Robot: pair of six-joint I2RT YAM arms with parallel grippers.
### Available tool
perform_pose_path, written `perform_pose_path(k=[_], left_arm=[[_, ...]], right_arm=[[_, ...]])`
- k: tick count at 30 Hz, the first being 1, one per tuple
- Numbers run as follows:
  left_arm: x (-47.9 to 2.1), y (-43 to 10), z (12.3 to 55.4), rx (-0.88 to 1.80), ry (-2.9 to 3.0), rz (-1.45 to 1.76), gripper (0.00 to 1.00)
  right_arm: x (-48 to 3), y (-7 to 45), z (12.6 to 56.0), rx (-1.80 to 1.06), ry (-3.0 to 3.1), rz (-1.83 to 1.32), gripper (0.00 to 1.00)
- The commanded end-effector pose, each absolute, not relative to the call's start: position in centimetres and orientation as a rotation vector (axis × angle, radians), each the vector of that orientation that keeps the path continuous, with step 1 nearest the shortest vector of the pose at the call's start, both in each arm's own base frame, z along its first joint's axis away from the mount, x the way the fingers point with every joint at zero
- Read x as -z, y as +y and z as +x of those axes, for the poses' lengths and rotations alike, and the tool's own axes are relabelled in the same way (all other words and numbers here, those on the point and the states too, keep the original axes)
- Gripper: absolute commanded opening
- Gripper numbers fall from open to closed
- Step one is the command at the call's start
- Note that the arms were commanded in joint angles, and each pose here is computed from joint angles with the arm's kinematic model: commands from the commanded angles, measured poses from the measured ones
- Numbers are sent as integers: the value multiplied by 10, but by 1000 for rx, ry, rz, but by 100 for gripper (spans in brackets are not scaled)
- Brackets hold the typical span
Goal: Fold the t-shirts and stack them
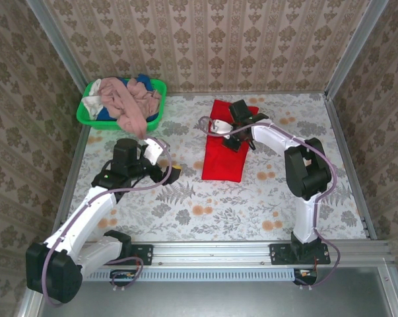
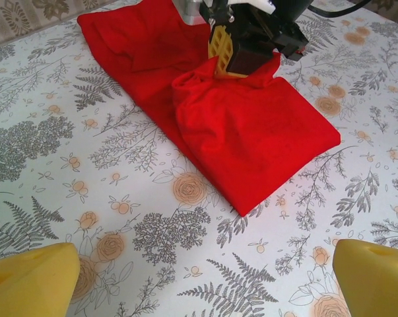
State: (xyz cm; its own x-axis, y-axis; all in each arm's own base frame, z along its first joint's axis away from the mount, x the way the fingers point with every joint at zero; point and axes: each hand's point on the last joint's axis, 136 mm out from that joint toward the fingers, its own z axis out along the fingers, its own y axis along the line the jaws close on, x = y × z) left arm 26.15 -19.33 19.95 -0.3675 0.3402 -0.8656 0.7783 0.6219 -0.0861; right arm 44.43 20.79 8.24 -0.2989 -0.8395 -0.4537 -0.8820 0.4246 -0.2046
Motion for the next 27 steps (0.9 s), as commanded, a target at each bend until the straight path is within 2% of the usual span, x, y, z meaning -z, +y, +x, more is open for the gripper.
perform_pose_path(k=[1,14,17,18,19,21,23,27], left_arm=[[-203,-193,259,606,1927,907,100],[-201,-199,258,630,1932,892,100],[-200,-201,258,632,1931,894,100],[-200,-202,258,632,1930,893,100],[-200,-203,258,633,1931,892,100],[-199,-203,258,636,1935,890,100],[-197,-205,258,642,1942,888,100],[-194,-206,258,648,1949,876,100]], right_arm=[[-83,197,459,-67,2191,-1417,0],[-72,188,484,0,2197,-1337,0],[-73,188,488,17,2189,-1326,7],[-73,187,489,27,2188,-1322,12],[-72,185,492,40,2192,-1313,24],[-77,181,498,89,2188,-1281,55],[-92,174,503,147,2165,-1204,78],[-121,170,491,153,2097,-1091,89]])
